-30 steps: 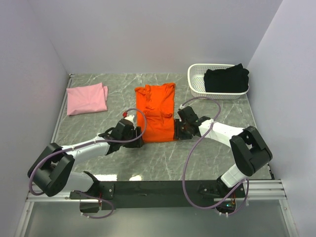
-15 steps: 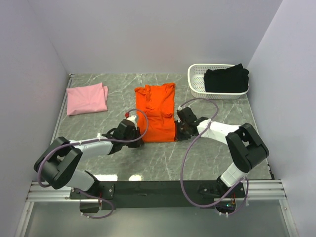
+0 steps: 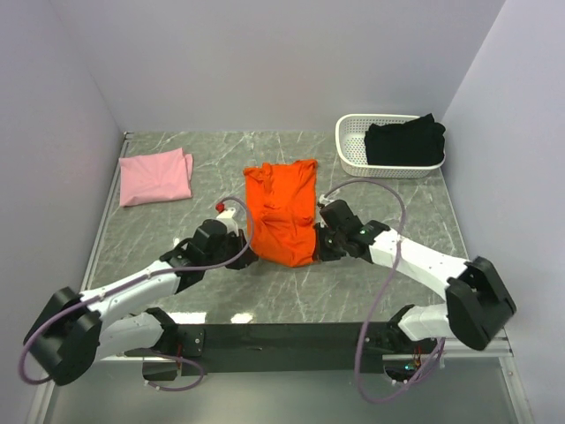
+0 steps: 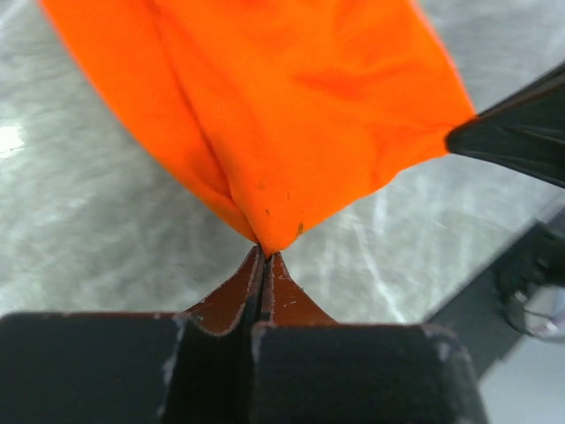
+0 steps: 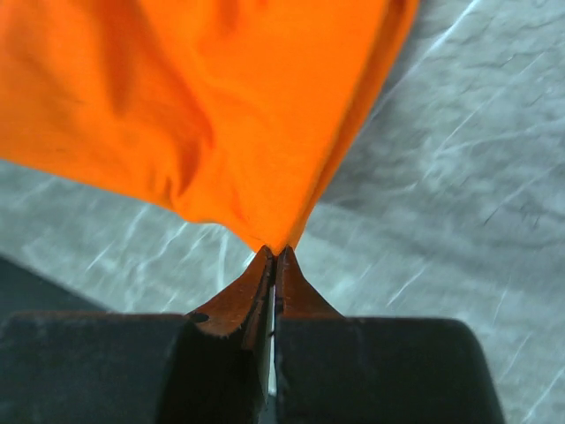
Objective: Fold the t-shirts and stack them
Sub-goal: Fold the tshirt
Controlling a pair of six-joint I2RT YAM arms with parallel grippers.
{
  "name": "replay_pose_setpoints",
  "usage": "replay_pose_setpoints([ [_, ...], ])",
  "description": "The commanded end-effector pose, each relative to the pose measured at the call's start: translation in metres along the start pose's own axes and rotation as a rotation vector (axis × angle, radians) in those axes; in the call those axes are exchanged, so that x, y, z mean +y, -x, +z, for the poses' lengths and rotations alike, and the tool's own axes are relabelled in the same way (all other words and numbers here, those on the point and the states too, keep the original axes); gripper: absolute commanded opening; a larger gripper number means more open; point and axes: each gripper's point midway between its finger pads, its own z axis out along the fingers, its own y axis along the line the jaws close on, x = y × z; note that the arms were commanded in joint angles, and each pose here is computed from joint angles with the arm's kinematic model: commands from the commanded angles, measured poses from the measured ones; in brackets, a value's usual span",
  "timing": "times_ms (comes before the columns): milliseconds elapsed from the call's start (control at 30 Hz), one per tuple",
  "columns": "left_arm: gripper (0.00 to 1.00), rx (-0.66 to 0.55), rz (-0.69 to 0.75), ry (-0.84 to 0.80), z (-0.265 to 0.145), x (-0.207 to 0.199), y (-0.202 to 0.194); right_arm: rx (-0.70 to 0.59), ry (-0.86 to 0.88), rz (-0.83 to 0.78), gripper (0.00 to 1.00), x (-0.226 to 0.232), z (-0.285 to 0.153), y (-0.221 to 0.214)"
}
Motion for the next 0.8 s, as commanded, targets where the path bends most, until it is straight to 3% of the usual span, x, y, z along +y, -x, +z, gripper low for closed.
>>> replay_pose_setpoints([
  [0, 0.00, 0.038, 0.000, -0.068, -0.014, -0.017, -0.011, 0.022, -0.027, 0.004, 0.00, -0.003, -0.019, -0.016],
  [400, 0.00, 0.136, -0.013, -0.180, -0.047, -0.046, -0.054, 0.100, 0.035, -0.061, 0.00, 0.017, -0.064, -0.060],
  [767, 0.00, 0.010, -0.054, -0.355, -0.093, -0.094, -0.024, 0.028, 0.166, -0.071, 0.00, 0.050, -0.110, -0.051],
])
